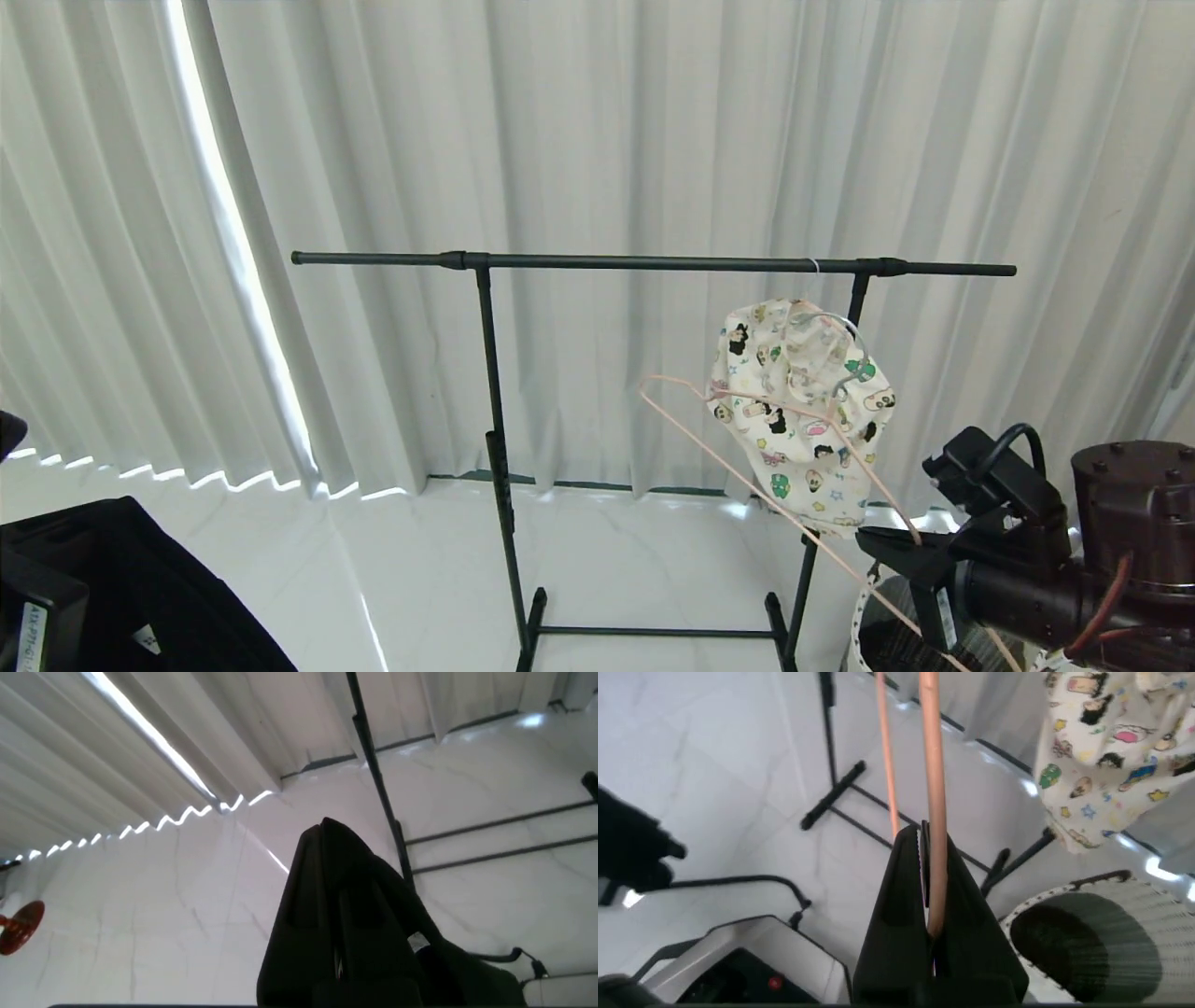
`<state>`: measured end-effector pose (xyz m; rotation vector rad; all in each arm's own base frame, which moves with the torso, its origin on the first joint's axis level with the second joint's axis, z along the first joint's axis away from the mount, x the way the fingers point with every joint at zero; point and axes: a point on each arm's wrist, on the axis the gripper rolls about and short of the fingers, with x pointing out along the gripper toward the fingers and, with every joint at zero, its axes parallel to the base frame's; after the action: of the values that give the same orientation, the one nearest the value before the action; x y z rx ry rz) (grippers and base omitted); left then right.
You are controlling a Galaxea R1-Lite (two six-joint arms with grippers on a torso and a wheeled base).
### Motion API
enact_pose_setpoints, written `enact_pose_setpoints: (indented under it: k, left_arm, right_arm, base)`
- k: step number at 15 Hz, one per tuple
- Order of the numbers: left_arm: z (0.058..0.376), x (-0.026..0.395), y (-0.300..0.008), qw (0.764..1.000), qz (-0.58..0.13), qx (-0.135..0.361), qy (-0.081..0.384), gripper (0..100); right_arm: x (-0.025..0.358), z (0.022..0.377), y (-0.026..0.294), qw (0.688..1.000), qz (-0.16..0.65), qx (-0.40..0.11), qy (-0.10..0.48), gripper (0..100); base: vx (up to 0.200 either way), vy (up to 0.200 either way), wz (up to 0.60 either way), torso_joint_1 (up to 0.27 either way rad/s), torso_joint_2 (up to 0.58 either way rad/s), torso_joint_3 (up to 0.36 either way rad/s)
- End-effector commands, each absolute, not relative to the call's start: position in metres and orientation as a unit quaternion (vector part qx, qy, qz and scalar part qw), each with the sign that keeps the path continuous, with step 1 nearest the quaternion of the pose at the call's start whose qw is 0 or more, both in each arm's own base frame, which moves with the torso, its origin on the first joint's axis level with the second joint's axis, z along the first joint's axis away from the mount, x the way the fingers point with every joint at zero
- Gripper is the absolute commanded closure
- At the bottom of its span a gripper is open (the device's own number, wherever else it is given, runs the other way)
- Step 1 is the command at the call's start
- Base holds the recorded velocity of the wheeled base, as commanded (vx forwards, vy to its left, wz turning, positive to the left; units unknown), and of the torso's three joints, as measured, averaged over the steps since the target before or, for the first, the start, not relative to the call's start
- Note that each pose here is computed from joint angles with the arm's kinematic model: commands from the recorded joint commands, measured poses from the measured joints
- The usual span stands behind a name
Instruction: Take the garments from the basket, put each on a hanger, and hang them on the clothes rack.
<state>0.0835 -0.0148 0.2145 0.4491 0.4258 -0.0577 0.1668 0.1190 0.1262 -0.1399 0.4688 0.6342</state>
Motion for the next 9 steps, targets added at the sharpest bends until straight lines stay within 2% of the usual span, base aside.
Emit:
enact_pose_setpoints:
  k: [1,3,5,9]
  left_arm:
    - [0.206,0.088,-0.016,0.946,-0.033,0.226,0.230,100]
    - [0.203,0.096,-0.019,0.942,-0.040,0.224,0.247,100]
    - [0.199,0.126,-0.027,0.945,-0.031,0.193,0.264,100]
    - [0.192,0.203,-0.050,0.947,0.062,0.130,0.287,100]
  right_arm:
    - [0.164,0.129,0.119,0.917,0.325,-0.075,0.219,100]
    - [0.158,0.128,0.128,0.902,0.364,-0.084,0.218,100]
    - [0.148,0.125,0.142,0.880,0.409,-0.092,0.223,100]
    - [0.128,0.120,0.167,0.840,0.481,-0.108,0.229,100]
  base:
    - [0.000,0.000,0.00,0.000,0.00,0.000]
    - [0.000,0.000,0.00,0.000,0.00,0.000]
    - [0.000,0.000,0.00,0.000,0.00,0.000]
    - [0.000,0.000,0.00,0.000,0.00,0.000]
